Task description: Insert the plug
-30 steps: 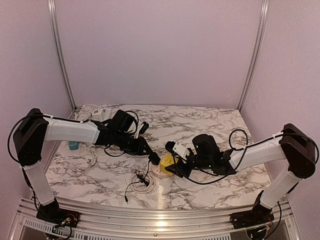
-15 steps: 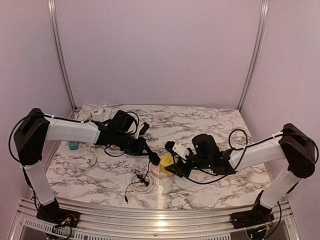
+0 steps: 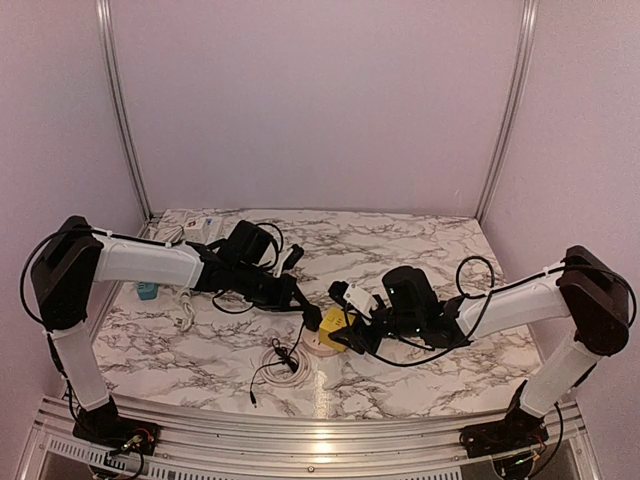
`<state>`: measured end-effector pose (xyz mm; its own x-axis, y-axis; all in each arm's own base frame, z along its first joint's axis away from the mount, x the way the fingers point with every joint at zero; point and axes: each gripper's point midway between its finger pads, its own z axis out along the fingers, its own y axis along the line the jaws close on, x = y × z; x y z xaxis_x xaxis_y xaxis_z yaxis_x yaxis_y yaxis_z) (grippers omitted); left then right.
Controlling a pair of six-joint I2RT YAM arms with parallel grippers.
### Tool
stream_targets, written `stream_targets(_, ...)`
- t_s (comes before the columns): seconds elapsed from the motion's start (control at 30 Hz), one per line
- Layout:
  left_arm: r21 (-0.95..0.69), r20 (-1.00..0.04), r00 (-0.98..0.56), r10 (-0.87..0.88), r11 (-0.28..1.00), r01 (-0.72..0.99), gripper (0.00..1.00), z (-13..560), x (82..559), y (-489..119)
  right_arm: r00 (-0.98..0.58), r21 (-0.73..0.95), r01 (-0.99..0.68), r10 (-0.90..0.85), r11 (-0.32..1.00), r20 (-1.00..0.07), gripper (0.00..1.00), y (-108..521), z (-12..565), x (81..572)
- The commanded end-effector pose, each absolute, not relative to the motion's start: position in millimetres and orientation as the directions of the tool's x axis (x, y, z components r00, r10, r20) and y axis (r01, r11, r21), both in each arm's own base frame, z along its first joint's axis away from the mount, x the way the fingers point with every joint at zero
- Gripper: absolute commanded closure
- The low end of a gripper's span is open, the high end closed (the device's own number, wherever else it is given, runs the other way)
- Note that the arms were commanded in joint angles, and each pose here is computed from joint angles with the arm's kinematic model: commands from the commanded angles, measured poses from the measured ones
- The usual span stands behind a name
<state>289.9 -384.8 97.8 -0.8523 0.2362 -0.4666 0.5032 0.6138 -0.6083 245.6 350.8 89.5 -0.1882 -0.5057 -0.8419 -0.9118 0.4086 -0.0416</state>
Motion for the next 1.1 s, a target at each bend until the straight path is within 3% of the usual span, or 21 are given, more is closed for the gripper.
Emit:
stream_targets(0.0, -0.581, -0.388, -0.878, 0.279, 0.666, 0.468, 0.96, 64.6, 280.7, -382.7, -0.175, -0.036, -0.925, -0.511, 0.377, -0.842, 0.49, 359.5, 91.4, 244.9)
stream_targets(0.77, -0.468, -0.286, -0.919, 0.271, 0.797, 0.381, 1.00, 9.3, 264.9, -350.0, -0.176, -0.033, -0.927, -0.512, 0.373, -0.841, 0.47, 359.7, 93.8, 243.5)
stream_targets(1.07, -0.386, -0.286, -0.884, 0.369, 0.800, 0.459, 1.00, -1.2, 245.0, -357.4, -0.175, -0.035, -0.927, -0.514, 0.373, -0.840, 0.47, 360.1, 95.0, 244.1)
